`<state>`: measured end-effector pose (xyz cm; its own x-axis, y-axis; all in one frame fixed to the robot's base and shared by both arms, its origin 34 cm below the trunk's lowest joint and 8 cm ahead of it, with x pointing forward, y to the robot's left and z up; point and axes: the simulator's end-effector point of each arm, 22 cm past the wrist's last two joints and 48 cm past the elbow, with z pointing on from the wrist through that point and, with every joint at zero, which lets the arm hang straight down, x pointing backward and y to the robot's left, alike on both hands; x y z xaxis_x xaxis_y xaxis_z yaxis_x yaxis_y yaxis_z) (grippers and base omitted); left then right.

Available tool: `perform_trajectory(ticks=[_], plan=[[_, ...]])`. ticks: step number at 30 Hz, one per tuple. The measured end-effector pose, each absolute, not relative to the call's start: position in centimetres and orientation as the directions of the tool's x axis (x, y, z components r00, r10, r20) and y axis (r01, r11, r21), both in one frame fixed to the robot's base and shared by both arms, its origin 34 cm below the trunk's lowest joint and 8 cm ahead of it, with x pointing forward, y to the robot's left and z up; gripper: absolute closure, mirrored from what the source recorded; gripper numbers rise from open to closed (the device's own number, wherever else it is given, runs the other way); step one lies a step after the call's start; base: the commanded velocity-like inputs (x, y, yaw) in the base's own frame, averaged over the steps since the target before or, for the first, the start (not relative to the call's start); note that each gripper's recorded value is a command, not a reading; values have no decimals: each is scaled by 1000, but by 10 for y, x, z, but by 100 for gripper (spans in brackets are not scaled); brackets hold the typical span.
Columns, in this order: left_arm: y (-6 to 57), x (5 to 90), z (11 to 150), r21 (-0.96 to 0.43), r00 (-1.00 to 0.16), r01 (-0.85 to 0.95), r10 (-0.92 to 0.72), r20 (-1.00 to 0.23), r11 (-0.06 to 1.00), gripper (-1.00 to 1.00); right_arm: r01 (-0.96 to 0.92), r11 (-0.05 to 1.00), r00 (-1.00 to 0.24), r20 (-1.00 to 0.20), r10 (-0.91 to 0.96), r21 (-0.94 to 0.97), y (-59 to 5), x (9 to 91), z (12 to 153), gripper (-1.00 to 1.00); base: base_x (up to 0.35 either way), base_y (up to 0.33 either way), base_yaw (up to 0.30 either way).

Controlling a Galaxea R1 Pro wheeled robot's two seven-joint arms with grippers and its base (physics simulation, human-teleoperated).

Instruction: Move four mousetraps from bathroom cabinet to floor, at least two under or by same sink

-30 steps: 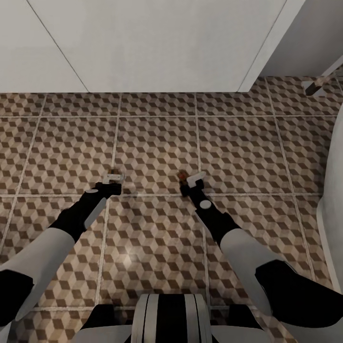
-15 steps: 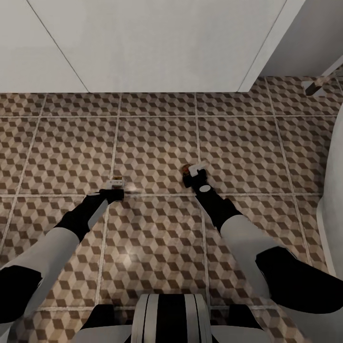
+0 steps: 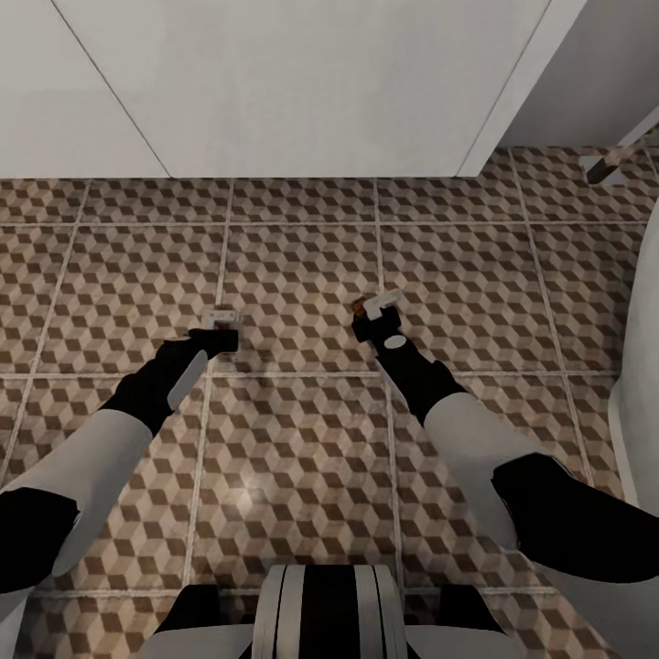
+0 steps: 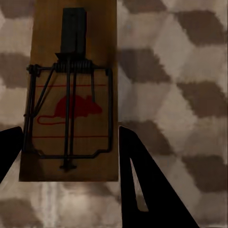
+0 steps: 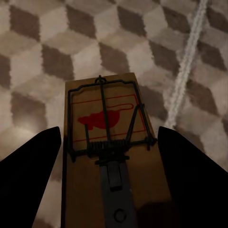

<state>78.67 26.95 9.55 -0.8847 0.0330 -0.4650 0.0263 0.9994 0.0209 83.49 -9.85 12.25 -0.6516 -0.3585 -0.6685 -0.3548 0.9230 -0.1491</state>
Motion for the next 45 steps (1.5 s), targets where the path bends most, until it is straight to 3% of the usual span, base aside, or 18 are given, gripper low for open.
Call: perform_trajectory(ticks=[8, 45], plan=[[266, 806, 108, 9, -831, 29, 29, -555, 1000, 100, -356, 923, -633, -689, -352, -144, -95, 839, 127, 100, 0, 0, 0], [255, 815, 111, -6, -809, 43, 31, -587, 999, 100, -360, 922, -611, -711, -348, -142, -91, 840, 120, 100, 0, 0, 0]])
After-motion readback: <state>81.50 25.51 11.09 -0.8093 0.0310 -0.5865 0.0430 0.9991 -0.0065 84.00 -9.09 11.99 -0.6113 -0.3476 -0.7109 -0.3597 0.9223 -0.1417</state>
